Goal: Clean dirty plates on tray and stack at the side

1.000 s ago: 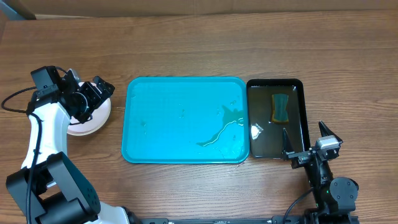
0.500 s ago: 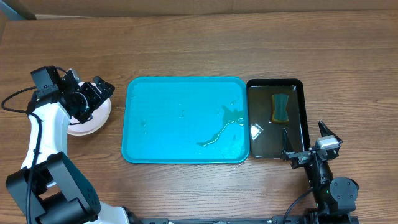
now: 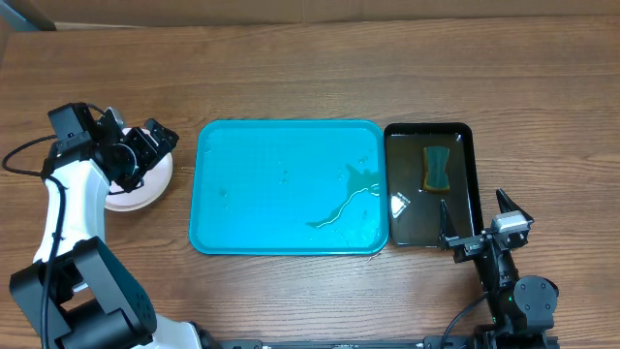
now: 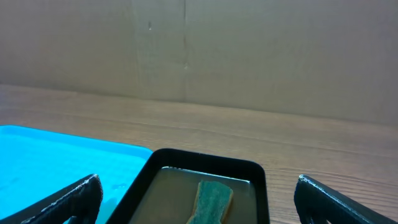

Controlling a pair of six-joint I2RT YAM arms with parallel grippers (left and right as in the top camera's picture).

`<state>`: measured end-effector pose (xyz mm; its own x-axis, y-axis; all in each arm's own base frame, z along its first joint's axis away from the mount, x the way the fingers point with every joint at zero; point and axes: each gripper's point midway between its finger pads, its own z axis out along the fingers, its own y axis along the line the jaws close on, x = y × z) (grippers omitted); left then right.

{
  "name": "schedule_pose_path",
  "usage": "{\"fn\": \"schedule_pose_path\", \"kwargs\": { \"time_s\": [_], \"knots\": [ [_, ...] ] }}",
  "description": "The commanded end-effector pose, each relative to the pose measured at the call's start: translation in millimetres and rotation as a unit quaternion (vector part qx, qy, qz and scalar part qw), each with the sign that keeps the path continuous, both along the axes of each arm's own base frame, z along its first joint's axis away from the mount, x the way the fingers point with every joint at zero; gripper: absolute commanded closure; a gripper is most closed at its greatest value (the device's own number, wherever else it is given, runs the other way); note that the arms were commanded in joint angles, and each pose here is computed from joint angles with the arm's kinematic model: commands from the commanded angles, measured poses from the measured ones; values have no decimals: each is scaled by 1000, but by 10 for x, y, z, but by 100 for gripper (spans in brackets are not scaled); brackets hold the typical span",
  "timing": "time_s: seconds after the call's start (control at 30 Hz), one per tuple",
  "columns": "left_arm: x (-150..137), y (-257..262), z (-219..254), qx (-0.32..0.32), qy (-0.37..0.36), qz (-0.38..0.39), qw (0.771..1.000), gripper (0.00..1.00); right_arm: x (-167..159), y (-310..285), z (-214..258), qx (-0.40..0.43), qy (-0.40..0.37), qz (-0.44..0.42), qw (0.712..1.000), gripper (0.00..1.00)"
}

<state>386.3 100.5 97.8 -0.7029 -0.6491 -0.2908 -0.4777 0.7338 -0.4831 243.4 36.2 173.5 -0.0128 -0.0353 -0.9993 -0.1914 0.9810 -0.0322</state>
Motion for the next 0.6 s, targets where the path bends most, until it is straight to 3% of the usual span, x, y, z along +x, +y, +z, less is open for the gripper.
{"fn": "schedule_pose_path", "kwargs": {
  "time_s": [0.0, 0.1, 0.33, 0.57],
  "knots": [
    [-11, -52, 334, 62, -34, -13, 997, 0, 1, -11, -13, -2, -3, -2, 1000, 0],
    [-49, -249, 962, 119, -107, -26, 987, 0, 1, -11, -12, -2, -4, -2, 1000, 0],
    [-397, -633, 2014, 157, -252, -50, 954, 0, 1, -11, -12, -2, -4, -2, 1000, 0],
    [-907, -935, 2623, 174, -355, -67, 916, 0, 1, -11, -12, -2, -4, -2, 1000, 0]
  ]
}}
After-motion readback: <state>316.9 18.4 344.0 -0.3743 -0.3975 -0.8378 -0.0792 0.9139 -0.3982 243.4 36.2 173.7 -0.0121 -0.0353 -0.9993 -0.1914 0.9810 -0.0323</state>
